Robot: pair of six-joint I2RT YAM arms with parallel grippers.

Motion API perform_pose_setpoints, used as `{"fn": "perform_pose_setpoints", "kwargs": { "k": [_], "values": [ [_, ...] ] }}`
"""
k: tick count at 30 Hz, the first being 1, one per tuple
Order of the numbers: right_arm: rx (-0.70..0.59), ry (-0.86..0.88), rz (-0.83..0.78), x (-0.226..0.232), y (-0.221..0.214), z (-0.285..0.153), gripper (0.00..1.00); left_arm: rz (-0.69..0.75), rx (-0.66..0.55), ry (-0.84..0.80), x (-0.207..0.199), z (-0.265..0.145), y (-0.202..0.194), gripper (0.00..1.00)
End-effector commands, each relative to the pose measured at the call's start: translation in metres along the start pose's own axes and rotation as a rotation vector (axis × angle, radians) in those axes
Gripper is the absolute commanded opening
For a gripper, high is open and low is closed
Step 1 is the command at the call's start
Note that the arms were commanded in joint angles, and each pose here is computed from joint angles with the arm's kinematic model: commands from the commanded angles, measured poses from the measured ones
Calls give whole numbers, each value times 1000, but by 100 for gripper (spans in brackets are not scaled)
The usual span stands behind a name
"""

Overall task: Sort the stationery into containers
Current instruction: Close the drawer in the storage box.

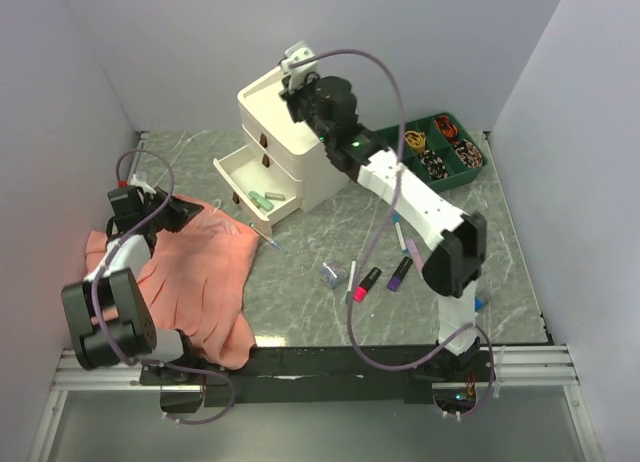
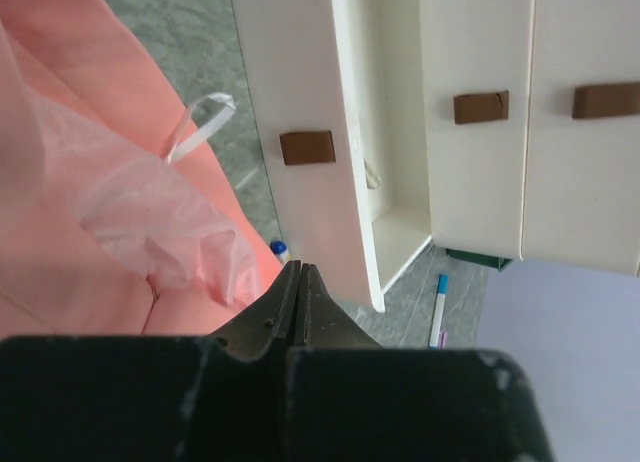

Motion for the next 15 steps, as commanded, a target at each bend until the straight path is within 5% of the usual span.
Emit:
{"fn": "perform_pose_setpoints", "kwargs": {
  "k": [1,15],
  "values": [
    [57,5,-42,12,-36,27,0,37,-42,-104,-14,19,30,1],
    [152,37,-48,11,-71,60,0,-13,104,-102,0,100,33,1]
  ]
}}
Point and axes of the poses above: each gripper's point midway between its finger pads, its own z axis out along the fingers, its own x axis along the line the jaws close on, y = z × x, the point moved 10 cm from there along -z, back along the fingers, and after that the axes turned 4 degrees about z, right-handed, at the moved point
